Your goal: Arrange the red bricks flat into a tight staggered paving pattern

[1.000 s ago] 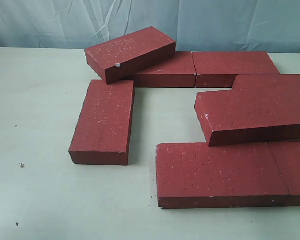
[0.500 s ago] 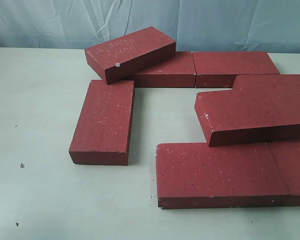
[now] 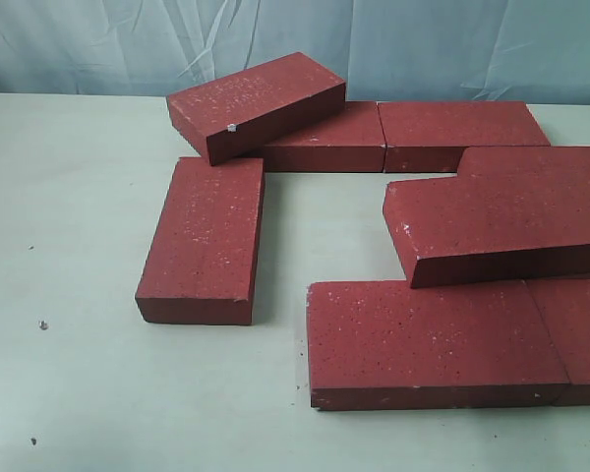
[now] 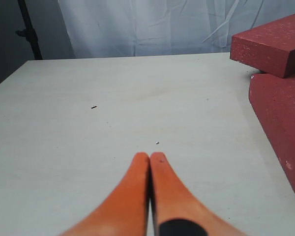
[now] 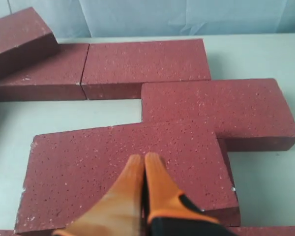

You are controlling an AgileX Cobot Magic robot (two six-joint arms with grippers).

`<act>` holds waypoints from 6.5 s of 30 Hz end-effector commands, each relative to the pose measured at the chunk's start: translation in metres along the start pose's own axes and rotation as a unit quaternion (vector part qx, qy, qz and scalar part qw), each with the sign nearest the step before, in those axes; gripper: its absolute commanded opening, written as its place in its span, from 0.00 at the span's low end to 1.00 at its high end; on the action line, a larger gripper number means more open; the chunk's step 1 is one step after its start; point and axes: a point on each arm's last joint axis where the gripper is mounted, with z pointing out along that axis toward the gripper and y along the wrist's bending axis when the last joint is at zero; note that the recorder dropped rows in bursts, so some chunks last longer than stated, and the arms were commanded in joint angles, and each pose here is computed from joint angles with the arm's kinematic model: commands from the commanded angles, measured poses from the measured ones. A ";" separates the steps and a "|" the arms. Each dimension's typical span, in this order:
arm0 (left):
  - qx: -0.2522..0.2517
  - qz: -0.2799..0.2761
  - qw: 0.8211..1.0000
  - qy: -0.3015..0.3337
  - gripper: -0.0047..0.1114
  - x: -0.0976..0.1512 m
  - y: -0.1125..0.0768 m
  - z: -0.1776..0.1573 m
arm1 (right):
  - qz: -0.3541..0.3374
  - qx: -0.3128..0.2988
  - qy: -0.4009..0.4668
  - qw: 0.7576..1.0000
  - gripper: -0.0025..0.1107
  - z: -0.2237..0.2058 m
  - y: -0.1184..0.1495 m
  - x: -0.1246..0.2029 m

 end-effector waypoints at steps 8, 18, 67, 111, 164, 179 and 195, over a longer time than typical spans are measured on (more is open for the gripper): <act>-0.001 0.000 1.000 -0.006 0.04 0.000 0.000 0.000 | 0.031 -0.008 0.157 0.987 0.02 0.069 -0.004 0.002; -0.001 0.000 1.000 -0.006 0.04 0.000 0.000 0.000 | 0.031 0.007 0.247 0.968 0.02 0.125 -0.014 0.026; -0.001 0.000 1.000 -0.007 0.04 0.000 0.000 0.000 | 0.001 -0.095 0.287 0.953 0.02 0.176 -0.008 0.026; -0.002 0.004 1.000 -0.007 0.04 0.000 0.000 0.000 | -0.088 -0.249 0.307 0.914 0.02 0.157 0.142 0.054; -0.002 0.004 1.000 -0.007 0.04 0.000 0.000 0.000 | -0.044 -0.203 0.306 0.929 0.02 0.201 0.140 0.080; -0.002 0.004 1.000 -0.007 0.04 0.000 0.000 0.000 | -0.008 -0.136 0.230 0.963 0.02 0.233 0.132 0.085; -0.002 0.004 1.000 -0.007 0.04 0.000 0.000 0.000 | 0.029 -0.155 0.276 0.948 0.02 0.240 0.141 0.094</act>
